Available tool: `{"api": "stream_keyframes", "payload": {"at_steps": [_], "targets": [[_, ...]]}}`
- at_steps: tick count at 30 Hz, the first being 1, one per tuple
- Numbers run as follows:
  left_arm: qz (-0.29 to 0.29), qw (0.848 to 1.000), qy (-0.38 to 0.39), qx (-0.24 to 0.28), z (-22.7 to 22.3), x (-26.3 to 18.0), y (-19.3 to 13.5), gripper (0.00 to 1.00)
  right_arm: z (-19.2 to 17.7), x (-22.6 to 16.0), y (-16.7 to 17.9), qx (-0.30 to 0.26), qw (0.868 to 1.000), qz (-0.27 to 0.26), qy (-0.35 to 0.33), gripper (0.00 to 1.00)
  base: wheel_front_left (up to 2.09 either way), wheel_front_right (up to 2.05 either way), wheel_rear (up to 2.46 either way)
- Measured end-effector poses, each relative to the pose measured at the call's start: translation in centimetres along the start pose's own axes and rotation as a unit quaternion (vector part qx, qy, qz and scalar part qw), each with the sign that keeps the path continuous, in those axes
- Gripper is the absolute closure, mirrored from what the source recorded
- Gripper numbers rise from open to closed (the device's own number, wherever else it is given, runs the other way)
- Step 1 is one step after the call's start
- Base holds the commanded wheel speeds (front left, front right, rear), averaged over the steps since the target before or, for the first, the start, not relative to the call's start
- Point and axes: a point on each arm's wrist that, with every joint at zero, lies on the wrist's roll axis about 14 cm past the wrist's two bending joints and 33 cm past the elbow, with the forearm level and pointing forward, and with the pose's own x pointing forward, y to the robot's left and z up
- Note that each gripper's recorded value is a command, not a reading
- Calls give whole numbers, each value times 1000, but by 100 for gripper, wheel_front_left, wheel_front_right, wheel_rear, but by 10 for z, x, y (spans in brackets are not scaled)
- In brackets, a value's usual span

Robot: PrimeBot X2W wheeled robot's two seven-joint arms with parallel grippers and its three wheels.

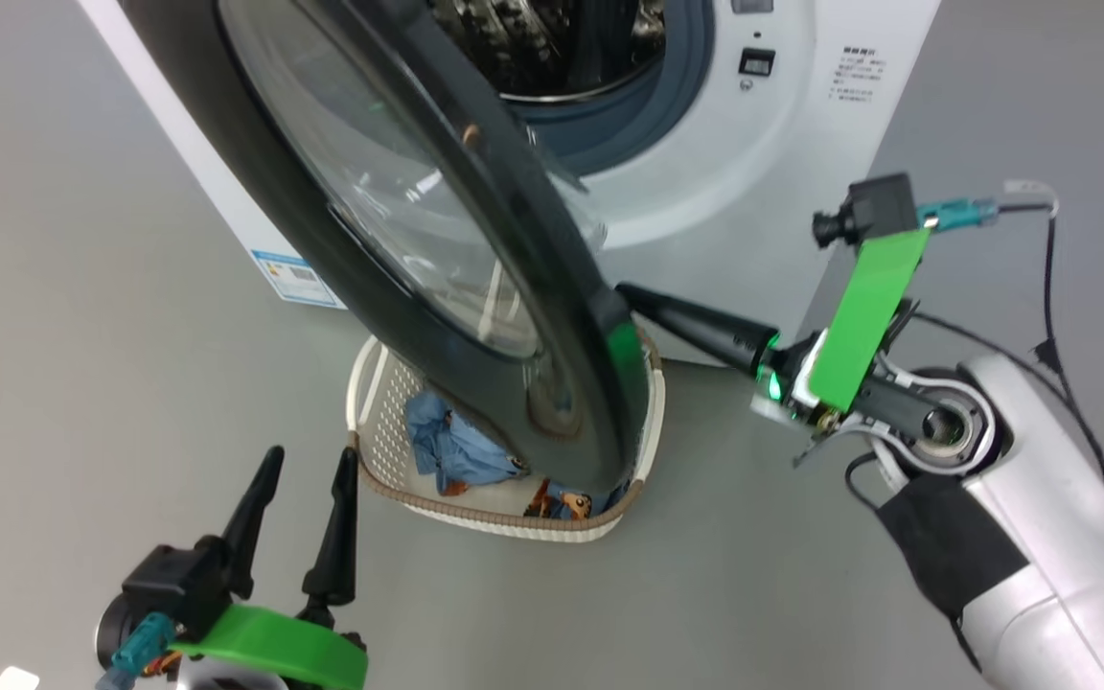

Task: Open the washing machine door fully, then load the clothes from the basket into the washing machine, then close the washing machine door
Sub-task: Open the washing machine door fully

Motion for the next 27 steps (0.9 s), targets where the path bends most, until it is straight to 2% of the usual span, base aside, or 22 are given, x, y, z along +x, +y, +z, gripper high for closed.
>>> {"api": "stream_keyframes", "payload": {"at_steps": [19,27], "targets": [[56,998,-29,4,21,-44,28,0,-92,36,40,17,992,53,112,100,0,0,0],[73,996,-41,7,29,-60,37,0,-113,45,59,14,989,72,131,100,0,0,0]]}}
